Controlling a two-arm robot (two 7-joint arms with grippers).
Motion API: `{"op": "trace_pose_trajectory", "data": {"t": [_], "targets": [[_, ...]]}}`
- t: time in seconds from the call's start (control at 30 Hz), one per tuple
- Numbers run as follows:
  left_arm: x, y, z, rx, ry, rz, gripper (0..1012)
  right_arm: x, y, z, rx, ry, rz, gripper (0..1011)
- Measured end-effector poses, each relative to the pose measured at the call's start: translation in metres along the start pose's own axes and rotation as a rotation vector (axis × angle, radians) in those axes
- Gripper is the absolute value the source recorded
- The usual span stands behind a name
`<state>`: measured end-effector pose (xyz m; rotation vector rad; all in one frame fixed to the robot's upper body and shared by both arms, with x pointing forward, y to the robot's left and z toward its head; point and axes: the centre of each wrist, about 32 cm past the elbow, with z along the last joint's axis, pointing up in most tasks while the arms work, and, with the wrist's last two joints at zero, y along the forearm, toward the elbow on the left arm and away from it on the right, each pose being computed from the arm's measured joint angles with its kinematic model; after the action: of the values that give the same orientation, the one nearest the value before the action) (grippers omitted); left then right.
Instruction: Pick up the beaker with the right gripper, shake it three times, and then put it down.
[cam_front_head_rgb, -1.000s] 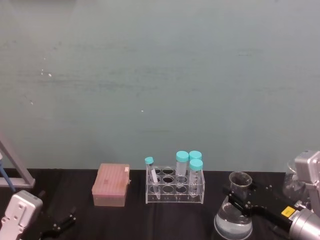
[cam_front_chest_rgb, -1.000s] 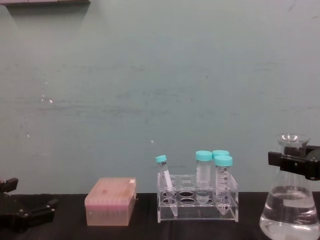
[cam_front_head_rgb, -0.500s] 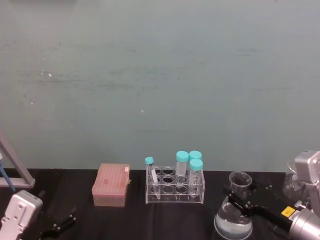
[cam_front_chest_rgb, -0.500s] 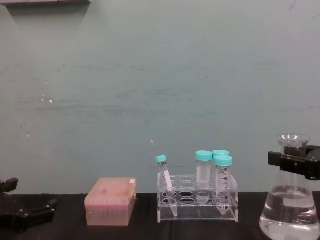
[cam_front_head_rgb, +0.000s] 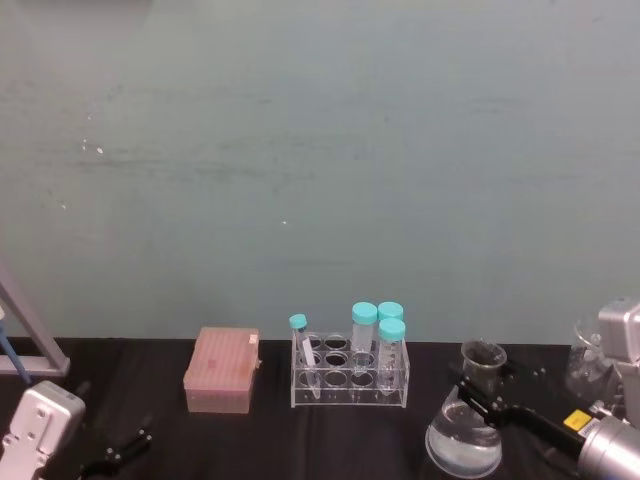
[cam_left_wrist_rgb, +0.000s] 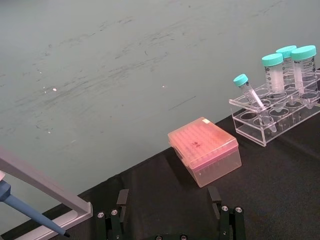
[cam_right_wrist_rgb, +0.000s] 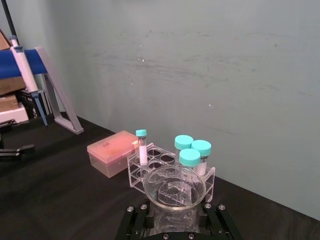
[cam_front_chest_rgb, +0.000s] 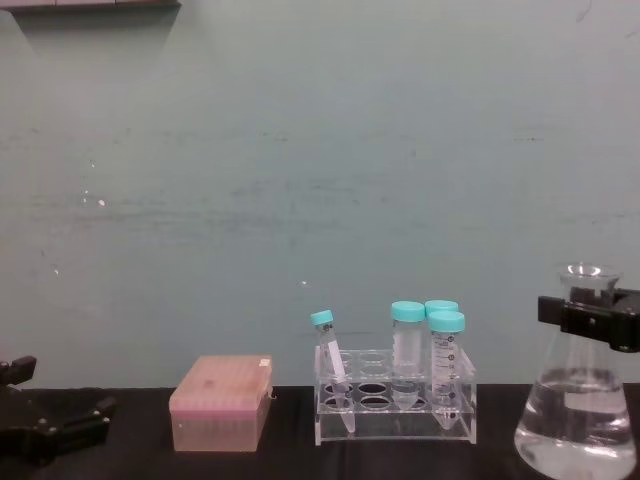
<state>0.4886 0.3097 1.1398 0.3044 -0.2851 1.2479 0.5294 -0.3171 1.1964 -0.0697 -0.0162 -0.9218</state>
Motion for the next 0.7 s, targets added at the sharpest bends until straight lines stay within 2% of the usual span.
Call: {"op": "trace_pose_trajectory", "data": {"t": [0.43, 0.7], "targets": [[0.0000, 0.0000, 0.0000, 0.000, 0.000, 0.000, 1000, 0.005, 0.024, -0.002, 0.009, -0.018, 0.022, 450], [0.0000, 0.0000, 0.0000, 0.000, 0.000, 0.000, 1000, 0.004, 0.034, -0.006, -0.004, 0.005, 0.046, 450]]}}
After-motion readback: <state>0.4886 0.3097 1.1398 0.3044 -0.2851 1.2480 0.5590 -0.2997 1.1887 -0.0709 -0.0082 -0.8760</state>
